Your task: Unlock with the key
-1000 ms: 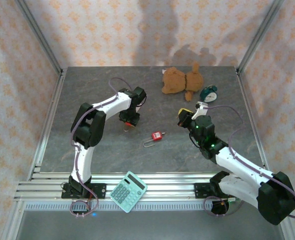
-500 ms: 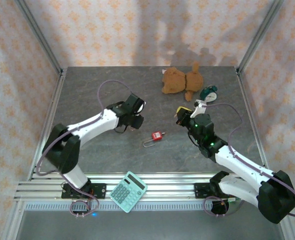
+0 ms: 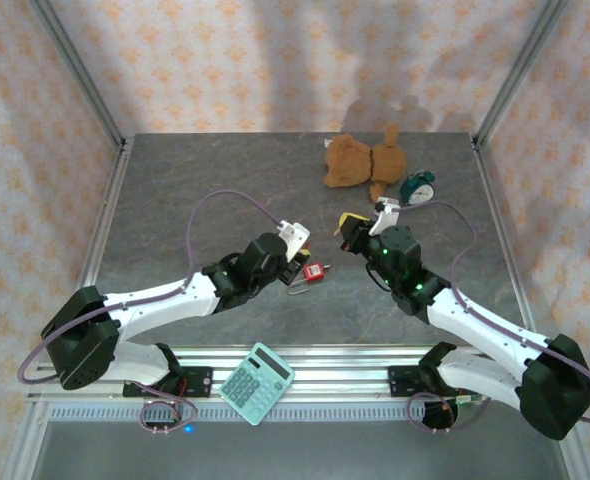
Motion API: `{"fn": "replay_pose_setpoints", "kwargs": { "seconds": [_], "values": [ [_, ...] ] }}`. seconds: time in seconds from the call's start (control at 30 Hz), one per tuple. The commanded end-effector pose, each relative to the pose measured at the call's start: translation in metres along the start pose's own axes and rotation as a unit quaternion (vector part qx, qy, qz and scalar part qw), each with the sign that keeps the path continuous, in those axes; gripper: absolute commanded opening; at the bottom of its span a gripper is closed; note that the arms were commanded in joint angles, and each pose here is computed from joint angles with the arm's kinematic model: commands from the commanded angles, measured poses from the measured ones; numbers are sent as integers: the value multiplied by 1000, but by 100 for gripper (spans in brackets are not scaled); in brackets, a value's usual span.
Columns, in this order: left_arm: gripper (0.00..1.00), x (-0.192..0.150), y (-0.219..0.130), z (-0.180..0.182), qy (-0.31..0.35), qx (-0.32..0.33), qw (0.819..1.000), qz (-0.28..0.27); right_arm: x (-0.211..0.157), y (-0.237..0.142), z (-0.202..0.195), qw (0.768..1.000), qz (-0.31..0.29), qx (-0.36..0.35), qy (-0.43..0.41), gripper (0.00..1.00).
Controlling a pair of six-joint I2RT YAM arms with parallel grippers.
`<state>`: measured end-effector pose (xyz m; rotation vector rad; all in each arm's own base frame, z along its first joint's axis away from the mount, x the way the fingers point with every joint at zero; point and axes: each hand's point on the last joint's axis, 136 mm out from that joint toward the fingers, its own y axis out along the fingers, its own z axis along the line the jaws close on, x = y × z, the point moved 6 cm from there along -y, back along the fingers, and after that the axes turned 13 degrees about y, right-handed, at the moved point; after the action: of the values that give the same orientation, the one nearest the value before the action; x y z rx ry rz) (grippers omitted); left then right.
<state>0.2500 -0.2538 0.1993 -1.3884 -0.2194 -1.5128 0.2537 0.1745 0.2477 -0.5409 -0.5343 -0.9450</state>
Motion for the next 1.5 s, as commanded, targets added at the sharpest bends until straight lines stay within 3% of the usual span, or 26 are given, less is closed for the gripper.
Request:
{"fn": "replay_pose_setpoints", "kwargs": {
  "seconds": [0.0,0.3,0.73,1.47],
  "values": [
    [39,24,-10,3,17,45,997,-62,6,-10,16,1000,5,27,5,6],
    [39,27,-7,-17,21,18,997,-79,6,-29,18,999,5,51,-1,6],
    [39,35,-5,-33,19,-3,996,-87,-8,-15,28,993,51,102,-14,6],
    [37,38,-9,-37,0,-4,995,-98,-23,-6,16,993,76,89,-9,5]
  ]
}}
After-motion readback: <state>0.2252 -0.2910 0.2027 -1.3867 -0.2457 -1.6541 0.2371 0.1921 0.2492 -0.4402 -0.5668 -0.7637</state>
